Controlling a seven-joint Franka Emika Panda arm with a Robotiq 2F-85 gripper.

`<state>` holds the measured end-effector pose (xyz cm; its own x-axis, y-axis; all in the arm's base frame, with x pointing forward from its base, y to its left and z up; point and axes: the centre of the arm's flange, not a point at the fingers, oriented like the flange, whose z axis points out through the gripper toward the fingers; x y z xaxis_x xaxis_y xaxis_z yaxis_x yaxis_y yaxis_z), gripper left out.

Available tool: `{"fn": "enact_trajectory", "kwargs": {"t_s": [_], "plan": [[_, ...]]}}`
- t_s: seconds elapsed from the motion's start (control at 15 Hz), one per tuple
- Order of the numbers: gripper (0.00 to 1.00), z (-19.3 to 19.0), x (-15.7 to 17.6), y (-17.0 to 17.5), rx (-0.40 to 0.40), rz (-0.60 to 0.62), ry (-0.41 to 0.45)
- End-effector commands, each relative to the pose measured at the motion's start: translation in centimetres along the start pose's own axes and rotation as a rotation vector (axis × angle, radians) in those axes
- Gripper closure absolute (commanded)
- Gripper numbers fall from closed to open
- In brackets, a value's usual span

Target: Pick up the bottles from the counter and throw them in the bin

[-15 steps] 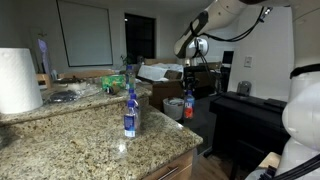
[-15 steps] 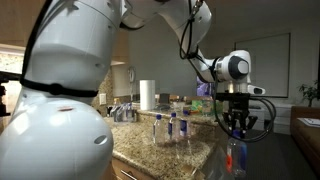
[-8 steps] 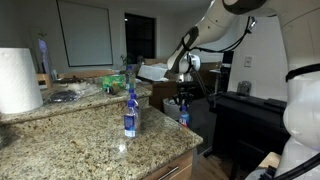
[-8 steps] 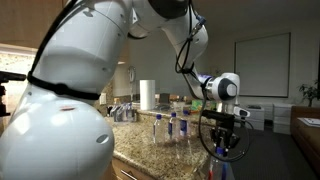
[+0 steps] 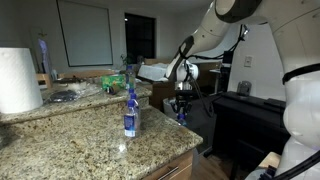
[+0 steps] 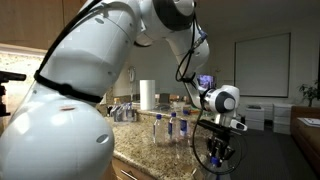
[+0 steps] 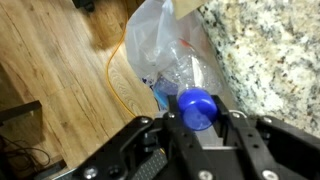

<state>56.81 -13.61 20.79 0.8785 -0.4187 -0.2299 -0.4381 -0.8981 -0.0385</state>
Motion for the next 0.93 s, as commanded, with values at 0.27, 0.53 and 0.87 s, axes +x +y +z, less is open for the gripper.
{"fn": "enact_trajectory", "kwargs": {"t_s": [0.27, 0.53, 0.87], "plan": [[0.9, -4.2, 2.2, 2.2, 0.03, 0.104, 0.119], [0.9, -5.5, 3.1, 3.4, 0.06, 0.16, 0.148], [0.9, -5.2, 3.9, 3.6, 0.215, 0.25, 0.137]]}}
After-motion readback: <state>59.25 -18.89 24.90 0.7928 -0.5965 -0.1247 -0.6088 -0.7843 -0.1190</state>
